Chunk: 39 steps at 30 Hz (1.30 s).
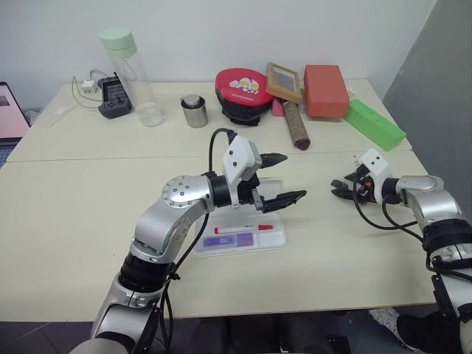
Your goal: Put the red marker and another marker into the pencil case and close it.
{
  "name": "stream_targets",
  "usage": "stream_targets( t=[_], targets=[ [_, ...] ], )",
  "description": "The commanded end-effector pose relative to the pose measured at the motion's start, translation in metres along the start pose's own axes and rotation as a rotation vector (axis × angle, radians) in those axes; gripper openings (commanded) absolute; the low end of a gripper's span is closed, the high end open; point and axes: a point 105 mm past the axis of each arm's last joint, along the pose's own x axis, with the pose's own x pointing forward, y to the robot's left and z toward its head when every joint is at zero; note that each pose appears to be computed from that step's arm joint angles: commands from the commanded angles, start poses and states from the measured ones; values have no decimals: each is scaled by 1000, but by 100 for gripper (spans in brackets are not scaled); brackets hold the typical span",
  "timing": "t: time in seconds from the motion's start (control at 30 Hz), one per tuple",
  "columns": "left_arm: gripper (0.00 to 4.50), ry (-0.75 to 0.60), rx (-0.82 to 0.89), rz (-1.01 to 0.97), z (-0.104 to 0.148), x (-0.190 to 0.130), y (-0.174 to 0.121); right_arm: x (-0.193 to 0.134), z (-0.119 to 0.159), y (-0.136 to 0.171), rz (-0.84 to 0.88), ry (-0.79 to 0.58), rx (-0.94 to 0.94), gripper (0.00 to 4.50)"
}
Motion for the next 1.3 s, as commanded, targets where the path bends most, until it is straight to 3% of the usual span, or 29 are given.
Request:
stream_targets(
  t=[0.03, 0.3, 0.53, 0.7, 0.8, 0.93, 1.07, 1.3],
  targets=[
    [450, -26, 42, 8, 10, 0, 2, -6, 13, -5, -14, -40, -21, 236],
    [450, -24, 50, 11, 10, 0, 4, -11, 17, -4, -4, -45, -35, 32],
    [450, -5, 63, -13, 10, -3, 2, -27, 43, 15, 79, -123, -114, 28],
    [450, 182, 79, -92, -7, -58, -4, -53, 76, 97, 401, -239, -265, 28],
    [450, 266, 63, -141, -9, -86, -13, -47, 72, 141, 527, -215, -320, 28],
    [450, 343, 48, -165, -12, -105, -19, -28, 66, 171, 573, -205, -338, 28],
    [450, 389, 62, -136, -16, -114, -15, -8, 59, 184, 571, -173, -353, 28],
    [450, 374, 65, -110, -10, -115, -13, -1, 54, 192, 603, -145, -386, 28]
  ],
)
